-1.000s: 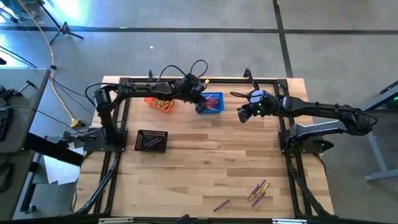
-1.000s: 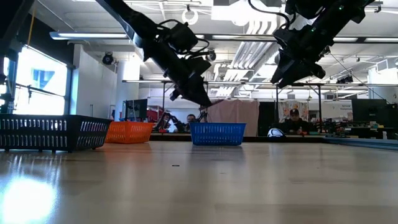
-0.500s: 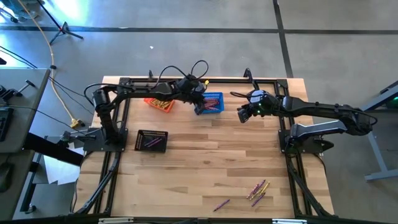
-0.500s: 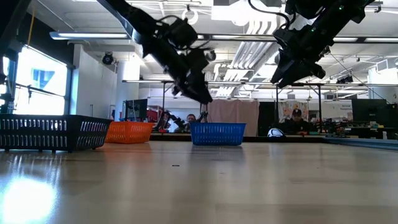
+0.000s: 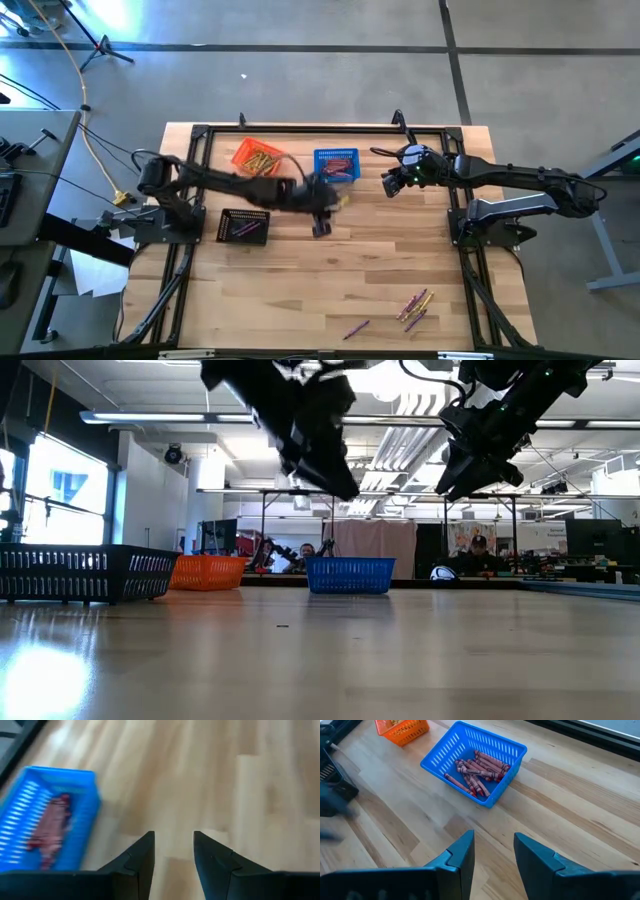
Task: Sort crayons
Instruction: Put the violet crayon into the black bin
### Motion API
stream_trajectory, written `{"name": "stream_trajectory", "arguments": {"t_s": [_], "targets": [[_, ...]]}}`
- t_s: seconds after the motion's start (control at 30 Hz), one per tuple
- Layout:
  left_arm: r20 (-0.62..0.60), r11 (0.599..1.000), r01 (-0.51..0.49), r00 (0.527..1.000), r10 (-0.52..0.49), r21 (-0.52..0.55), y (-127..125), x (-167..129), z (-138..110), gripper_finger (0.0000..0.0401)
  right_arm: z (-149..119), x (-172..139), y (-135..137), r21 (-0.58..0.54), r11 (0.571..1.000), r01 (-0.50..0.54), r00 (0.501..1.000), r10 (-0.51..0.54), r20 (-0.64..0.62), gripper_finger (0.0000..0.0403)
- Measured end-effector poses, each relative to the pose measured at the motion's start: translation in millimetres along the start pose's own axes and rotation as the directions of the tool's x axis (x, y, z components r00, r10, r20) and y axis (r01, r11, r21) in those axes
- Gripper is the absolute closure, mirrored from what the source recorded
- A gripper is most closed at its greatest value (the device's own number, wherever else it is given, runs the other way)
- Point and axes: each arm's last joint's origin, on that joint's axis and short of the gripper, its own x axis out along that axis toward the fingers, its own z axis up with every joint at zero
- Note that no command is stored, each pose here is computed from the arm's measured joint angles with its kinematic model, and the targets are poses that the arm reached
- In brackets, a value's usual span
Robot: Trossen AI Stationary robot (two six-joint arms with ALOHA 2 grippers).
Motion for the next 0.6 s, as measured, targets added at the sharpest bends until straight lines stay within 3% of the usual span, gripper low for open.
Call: {"name": "stream_trajectory", "arguments": {"t_s": [0.17, 0.33, 0.6], "targets": [[0.055, 0.994, 0.095, 0.994, -0.092, -0.049, -58, -13, -4, 0.0283, 0, 0, 0, 0.0, 1.0, 0.0, 1.0, 0.0, 0.0, 0.0279], [0.104, 0.985, 0.172, 0.98, -0.17, -0.002, -109, -21, -15, 0.0284, 0, 0, 0, 0.0, 1.0, 0.0, 1.0, 0.0, 0.0, 0.0279], [0.225, 0.96, 0.256, 0.948, -0.227, -0.11, -156, -47, -20, 0.0284, 0, 0, 0, 0.0, 1.0, 0.0, 1.0, 0.0, 0.0, 0.0279]]}}
